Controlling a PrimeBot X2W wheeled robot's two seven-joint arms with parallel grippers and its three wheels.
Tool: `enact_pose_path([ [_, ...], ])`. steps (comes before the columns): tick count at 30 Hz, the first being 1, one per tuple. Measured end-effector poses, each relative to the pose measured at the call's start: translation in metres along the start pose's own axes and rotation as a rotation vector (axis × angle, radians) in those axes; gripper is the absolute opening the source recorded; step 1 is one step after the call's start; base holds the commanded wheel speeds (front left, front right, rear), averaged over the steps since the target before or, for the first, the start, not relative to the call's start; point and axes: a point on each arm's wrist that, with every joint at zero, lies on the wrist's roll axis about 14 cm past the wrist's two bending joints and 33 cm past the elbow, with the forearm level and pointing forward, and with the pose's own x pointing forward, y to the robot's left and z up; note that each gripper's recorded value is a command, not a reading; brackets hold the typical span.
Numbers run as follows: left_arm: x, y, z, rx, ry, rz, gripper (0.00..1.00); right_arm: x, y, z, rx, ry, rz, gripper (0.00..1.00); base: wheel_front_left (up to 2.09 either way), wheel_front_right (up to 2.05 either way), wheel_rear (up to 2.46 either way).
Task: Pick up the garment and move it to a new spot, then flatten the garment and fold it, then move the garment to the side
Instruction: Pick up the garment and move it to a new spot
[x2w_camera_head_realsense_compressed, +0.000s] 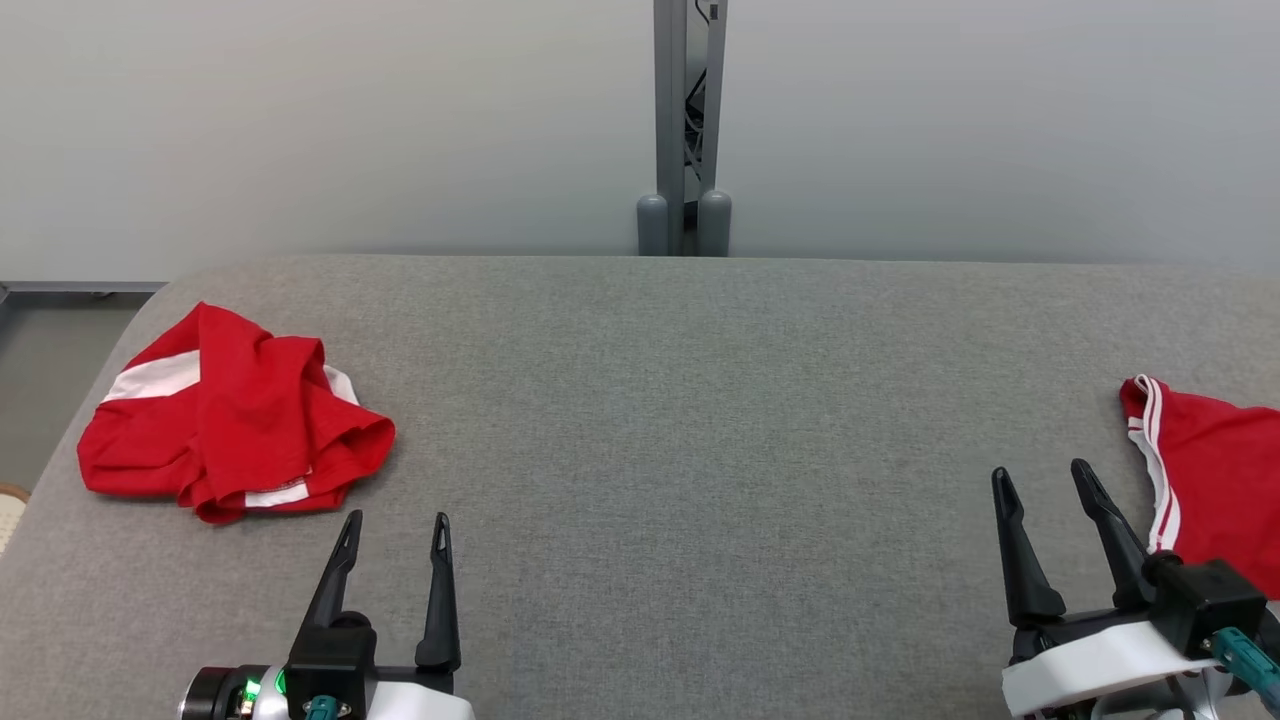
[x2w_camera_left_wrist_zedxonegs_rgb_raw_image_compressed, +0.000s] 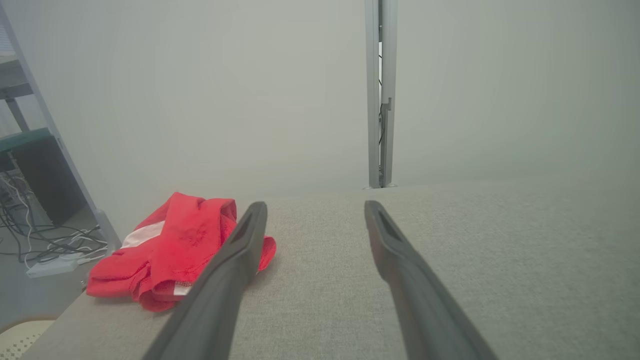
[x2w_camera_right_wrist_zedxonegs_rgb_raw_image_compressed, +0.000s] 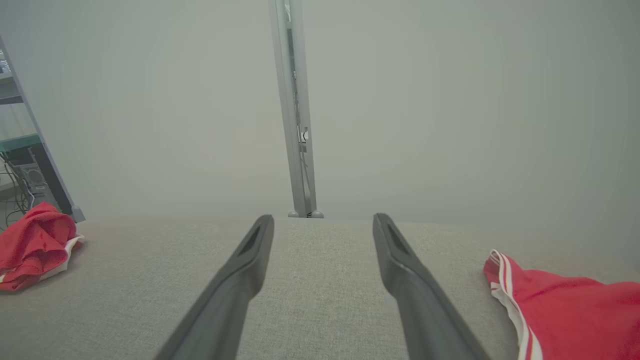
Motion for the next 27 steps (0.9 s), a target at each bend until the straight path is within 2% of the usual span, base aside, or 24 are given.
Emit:
enact_pose_path([
  [5, -0.004, 0.012, 0.000, 0.003, 0.001, 0.035, 1.00, 0.007, 0.015, -0.006, 0.010, 0.015, 0.047, 1.00, 0.00, 0.00, 0.00],
  [11, -0.017, 0.032, -0.003, 0.010, 0.014, 0.101, 1.00, 0.022, 0.050, -0.017, 0.032, 0.041, 0.151, 1.00, 0.00, 0.00, 0.00],
  [19, -0.047, 0.080, -0.004, 0.036, 0.027, 0.254, 1.00, 0.035, 0.110, -0.034, 0.087, 0.089, 0.318, 1.00, 0.00, 0.00, 0.00],
  [27, -0.082, 0.125, 0.006, 0.041, 0.002, 0.418, 1.00, 0.040, 0.172, -0.033, 0.128, 0.093, 0.489, 1.00, 0.00, 0.00, 0.00],
])
